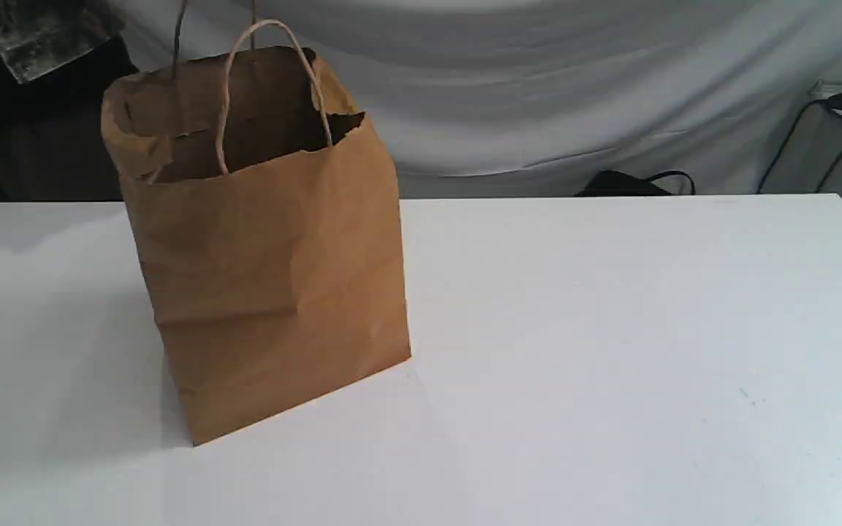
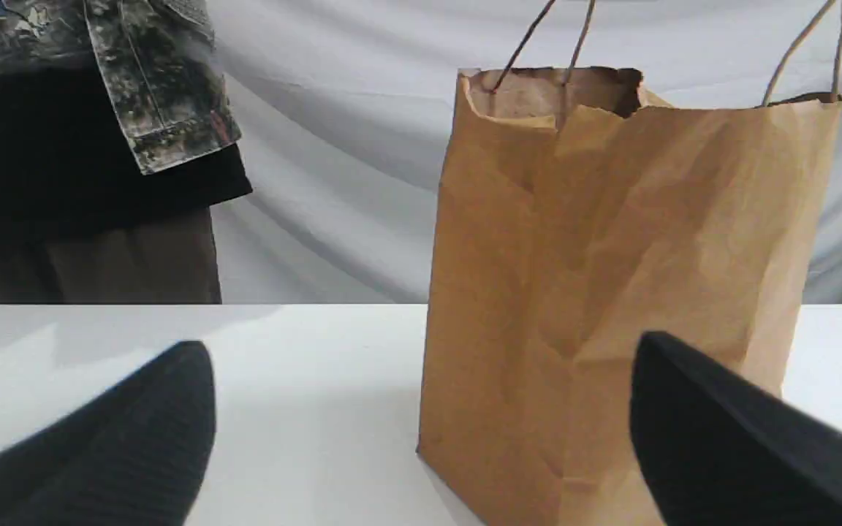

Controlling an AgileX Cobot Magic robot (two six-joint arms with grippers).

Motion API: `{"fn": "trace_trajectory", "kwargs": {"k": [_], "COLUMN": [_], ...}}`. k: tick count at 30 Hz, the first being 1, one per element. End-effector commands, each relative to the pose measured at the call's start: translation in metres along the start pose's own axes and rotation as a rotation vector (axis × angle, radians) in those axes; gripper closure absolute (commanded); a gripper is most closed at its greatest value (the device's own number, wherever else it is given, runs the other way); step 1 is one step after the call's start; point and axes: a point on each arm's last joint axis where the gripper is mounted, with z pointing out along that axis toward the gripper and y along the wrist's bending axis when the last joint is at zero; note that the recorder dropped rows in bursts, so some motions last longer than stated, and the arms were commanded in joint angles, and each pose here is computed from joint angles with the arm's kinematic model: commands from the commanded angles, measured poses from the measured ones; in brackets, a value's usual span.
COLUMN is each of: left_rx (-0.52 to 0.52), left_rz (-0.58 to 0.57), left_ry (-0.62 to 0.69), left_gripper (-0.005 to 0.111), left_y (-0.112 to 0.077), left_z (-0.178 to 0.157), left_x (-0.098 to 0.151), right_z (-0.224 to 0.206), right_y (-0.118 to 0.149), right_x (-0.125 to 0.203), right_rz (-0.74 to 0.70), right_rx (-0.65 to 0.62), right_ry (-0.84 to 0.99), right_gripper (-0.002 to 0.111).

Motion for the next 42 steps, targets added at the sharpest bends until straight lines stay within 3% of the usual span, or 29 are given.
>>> {"fn": "trace_trajectory", "kwargs": {"k": [1, 3, 4, 42], "left_rx": [-0.002, 0.001, 0.003, 0.017], "left_rz": [0.039, 0.034, 0.042, 0.046], "left_ry": [0.018, 0.033, 0.043, 0.074], "left_gripper": [0.068, 0.100, 0.106, 0.107], "left_y": [0.0002, -0.0001, -0.0002, -0.0012], "left_z": [0.0000, 0.0000, -0.0001, -0.0003], "left_x": [0.0029, 0.0043, 0.0052, 0.0080], "right_z": [0.0000, 0.0000, 0.0000, 0.0000], "right_y": [0.0004, 0.0004, 0.0004, 0.0004], "right_x": [0.0006, 0.0006, 0.0006, 0.0006], "right_rz": [0.009, 0.009, 0.009, 0.011], "right_rx": [-0.007, -0.007, -0.007, -0.007], "right_ry": [-0.006, -0.006, -0.006, -0.006], "right_gripper": [0.108, 0.108, 0.108, 0.108]}}
